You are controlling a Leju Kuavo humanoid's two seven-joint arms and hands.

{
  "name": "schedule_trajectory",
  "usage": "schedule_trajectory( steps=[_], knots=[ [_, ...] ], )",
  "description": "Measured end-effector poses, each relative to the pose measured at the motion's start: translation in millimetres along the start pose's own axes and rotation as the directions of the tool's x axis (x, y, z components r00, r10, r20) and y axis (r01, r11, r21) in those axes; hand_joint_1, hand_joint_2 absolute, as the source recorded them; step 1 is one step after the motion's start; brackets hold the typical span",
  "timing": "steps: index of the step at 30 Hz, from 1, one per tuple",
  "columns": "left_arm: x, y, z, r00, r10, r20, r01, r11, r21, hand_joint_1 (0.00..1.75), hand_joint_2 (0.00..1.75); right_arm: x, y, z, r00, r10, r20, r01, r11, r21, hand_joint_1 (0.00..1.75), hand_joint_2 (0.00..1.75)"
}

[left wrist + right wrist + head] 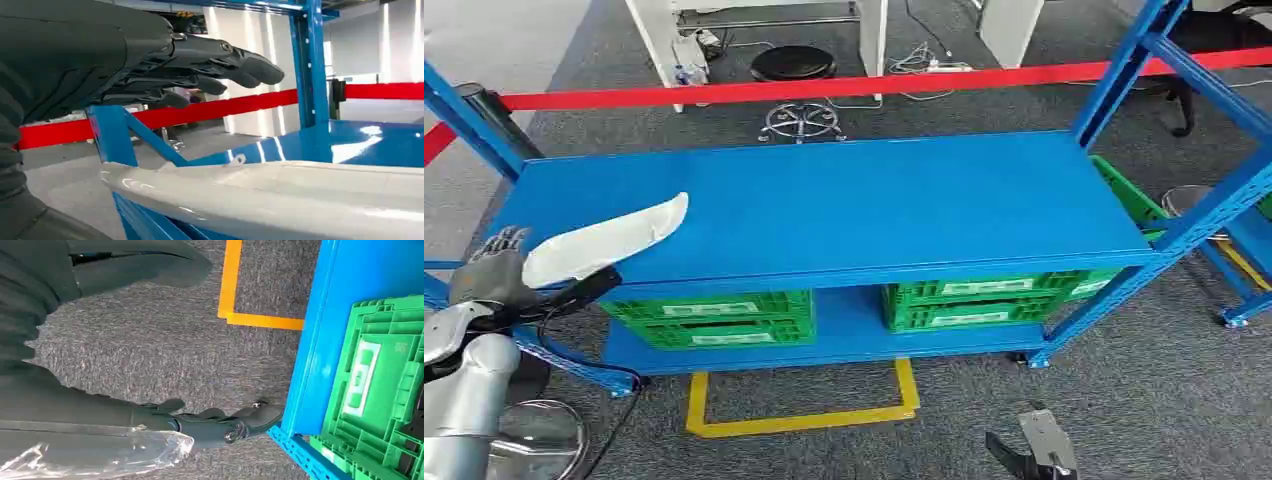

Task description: Take the parts from the cabinet and place them on the table.

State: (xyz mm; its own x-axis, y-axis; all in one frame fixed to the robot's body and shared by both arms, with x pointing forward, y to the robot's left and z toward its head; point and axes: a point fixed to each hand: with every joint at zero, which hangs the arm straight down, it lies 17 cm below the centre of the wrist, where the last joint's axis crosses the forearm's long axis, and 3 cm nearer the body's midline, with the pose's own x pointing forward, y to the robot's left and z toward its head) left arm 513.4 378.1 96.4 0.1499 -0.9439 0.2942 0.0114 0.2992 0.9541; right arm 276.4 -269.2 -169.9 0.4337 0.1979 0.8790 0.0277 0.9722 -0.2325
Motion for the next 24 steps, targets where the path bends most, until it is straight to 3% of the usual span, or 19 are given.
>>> schedule_trajectory(
  steps=[18,20,21,24],
  knots=[
    [-16,-21,-9,0.995,-0.078,-0.060,0.073,0.995,-0.069,0.00,1.75,3,7,0,1.000,-0.010,0.004,0.010,1.000,0.022,0.00,1.75],
    [-19,-26,-10,0.994,-0.081,-0.068,0.076,0.994,-0.078,0.31,1.75,3,8,0,1.000,-0.012,0.004,0.012,1.000,0.023,0.00,1.75],
    [-21,-30,-10,0.994,-0.083,-0.071,0.077,0.993,-0.085,1.27,1.75,3,8,0,1.000,-0.012,0.005,0.012,1.000,0.024,0.00,1.75],
    [-25,-35,-9,0.993,-0.093,-0.078,0.086,0.992,-0.092,1.75,1.75,3,9,0,1.000,-0.013,0.005,0.012,1.000,0.027,0.00,1.75]
  ],
)
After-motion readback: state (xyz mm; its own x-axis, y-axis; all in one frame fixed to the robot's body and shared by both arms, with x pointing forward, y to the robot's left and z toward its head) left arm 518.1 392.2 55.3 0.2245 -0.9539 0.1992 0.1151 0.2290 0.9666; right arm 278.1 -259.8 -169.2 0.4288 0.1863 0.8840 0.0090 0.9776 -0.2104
